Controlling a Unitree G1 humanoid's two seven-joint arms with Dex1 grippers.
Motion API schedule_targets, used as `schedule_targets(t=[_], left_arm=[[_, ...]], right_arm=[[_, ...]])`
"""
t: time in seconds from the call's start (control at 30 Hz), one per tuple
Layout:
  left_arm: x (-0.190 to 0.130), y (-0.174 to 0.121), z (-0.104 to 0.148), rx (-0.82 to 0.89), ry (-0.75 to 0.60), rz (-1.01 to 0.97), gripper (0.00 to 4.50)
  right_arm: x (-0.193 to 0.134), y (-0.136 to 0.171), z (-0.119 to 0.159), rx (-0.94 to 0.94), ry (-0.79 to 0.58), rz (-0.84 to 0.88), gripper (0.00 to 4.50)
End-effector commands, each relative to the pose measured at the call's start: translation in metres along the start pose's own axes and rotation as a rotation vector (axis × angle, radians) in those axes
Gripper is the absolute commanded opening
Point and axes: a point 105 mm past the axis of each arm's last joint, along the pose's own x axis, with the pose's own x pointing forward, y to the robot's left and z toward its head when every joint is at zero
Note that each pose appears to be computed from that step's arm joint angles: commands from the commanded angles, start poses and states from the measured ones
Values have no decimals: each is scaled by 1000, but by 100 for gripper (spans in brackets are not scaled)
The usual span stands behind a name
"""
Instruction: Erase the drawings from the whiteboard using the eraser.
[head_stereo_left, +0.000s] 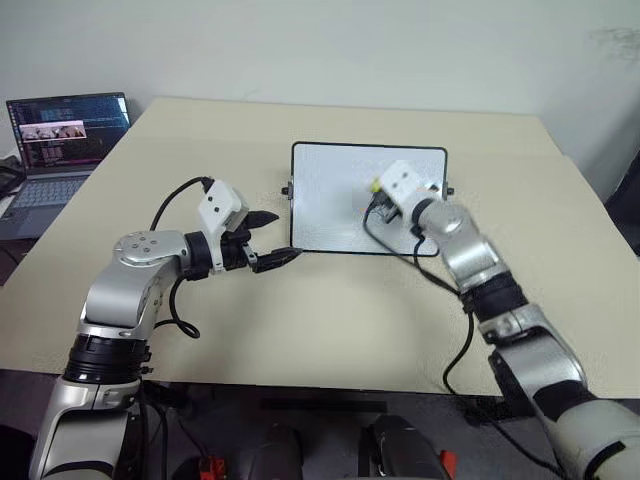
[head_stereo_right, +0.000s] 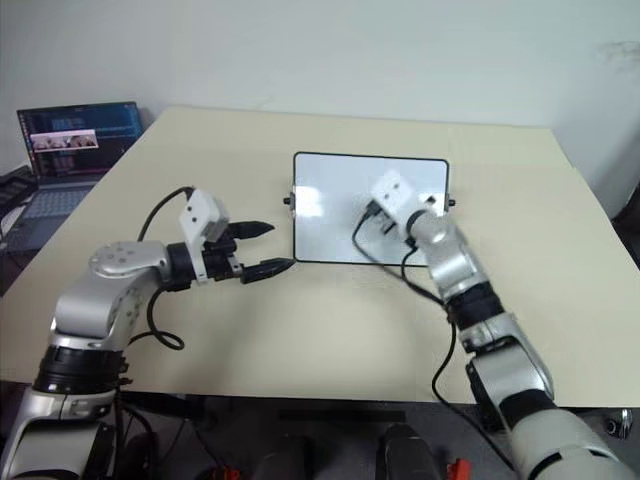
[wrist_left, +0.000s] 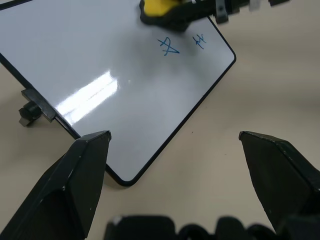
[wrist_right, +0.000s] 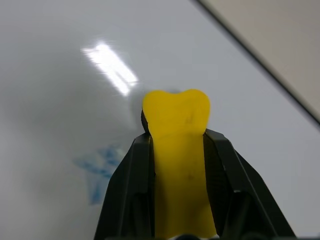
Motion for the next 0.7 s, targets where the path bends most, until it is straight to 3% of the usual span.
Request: schedule_targets(t=[0.03, 0.17, 0.43, 0.53, 0.7], left_arm=[[-4, 4, 12, 44, -28, 18, 450], [-4, 4, 12, 43, -28, 19, 450], [-5, 5, 12, 44, -27, 20, 450], [-5, 5, 12, 44, -27, 21, 450], [-5, 5, 12, 44, -25, 22, 450]], right_arm=[[1, -12, -24, 13, 84, -67, 99], [1, 9, -26, -6, 77, 31, 99], [-32, 98, -41, -114, 89, 499, 99], [-39, 105, -43, -126, 98, 543, 99], [-23, 74, -35, -89, 92, 367, 99]])
